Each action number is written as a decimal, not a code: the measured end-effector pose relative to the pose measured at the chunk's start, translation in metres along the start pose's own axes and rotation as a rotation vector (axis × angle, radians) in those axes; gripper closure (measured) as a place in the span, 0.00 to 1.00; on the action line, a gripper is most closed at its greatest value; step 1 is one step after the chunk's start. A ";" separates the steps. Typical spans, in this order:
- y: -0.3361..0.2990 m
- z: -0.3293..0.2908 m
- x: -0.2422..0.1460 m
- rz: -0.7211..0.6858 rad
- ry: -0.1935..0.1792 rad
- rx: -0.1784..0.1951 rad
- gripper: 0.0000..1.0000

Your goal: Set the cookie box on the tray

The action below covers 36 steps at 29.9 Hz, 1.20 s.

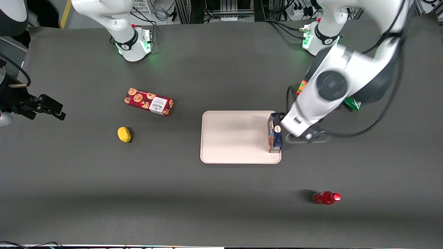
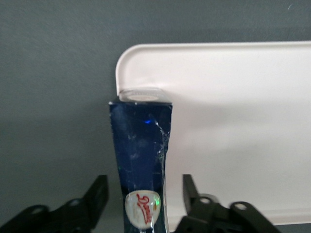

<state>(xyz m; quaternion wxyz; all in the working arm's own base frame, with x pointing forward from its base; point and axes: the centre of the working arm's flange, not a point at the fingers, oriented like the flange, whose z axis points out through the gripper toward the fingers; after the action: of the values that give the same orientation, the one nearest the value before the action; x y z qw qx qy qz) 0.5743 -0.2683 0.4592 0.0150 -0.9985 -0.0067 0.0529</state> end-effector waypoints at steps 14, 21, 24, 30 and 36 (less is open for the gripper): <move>-0.193 -0.217 -0.071 0.104 0.011 0.003 0.00; -0.263 -0.204 -0.092 0.144 0.026 -0.014 0.00; -0.266 -0.177 -0.092 0.151 0.042 -0.017 0.00; -0.260 -0.124 -0.090 0.161 0.058 -0.016 0.00; -0.261 -0.106 -0.094 0.158 0.057 -0.017 0.00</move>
<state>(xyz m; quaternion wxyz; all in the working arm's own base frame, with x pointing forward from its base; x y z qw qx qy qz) 0.4890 -0.0117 0.5820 0.0026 -0.9971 0.0723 0.0257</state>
